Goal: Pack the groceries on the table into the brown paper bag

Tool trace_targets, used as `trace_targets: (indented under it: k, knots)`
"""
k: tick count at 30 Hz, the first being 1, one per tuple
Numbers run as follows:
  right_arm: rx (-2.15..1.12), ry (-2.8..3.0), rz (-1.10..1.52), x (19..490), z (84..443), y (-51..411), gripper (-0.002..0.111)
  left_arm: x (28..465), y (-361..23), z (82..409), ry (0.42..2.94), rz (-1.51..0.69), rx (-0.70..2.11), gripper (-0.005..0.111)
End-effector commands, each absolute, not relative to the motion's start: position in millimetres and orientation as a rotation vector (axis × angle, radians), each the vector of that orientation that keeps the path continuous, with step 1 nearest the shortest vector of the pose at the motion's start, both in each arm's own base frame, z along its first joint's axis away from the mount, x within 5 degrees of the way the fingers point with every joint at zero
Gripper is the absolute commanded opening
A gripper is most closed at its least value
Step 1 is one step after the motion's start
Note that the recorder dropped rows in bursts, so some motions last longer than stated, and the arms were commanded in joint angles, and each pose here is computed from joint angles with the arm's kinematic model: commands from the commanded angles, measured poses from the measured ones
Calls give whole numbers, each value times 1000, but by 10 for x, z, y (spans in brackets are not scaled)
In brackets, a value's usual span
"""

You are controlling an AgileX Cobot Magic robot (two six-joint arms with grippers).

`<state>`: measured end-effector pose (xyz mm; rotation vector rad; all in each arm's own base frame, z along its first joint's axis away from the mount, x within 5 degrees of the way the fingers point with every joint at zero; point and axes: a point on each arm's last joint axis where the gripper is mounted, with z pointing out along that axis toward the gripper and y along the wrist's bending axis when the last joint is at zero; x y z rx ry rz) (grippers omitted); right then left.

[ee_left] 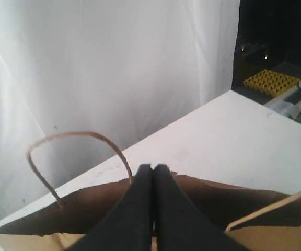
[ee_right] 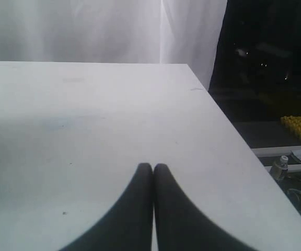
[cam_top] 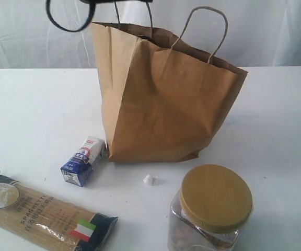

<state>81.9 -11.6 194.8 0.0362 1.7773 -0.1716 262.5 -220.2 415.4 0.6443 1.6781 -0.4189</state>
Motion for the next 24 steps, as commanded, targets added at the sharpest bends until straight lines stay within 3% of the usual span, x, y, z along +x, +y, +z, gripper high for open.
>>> trace_targets:
  k: [1,3,7,11,18,21,24]
  knots:
    - [35,1780,-182,820,1934,-122,0,2417,-1984,4355,1726,-419,602,0]
    - [35,1780,-182,820,1934,-122,0,2282,-1940,4145,1836,-519,540,0]
    - [35,1780,-182,820,1934,-122,0,1842,-2134,3658,1687,-684,673,0]
    - [35,1780,-182,820,1934,-122,0,1600,-2222,2745,1890,-546,990,0]
    - [35,1780,-182,820,1934,-122,0,1628,-2224,2108,1978,-449,1135,1]
    - [35,1780,-182,820,1934,-122,0,1688,-2334,1986,1854,-423,1227,12]
    - [35,1780,-182,820,1934,-122,0,1785,-2402,1815,1789,-379,1273,31]
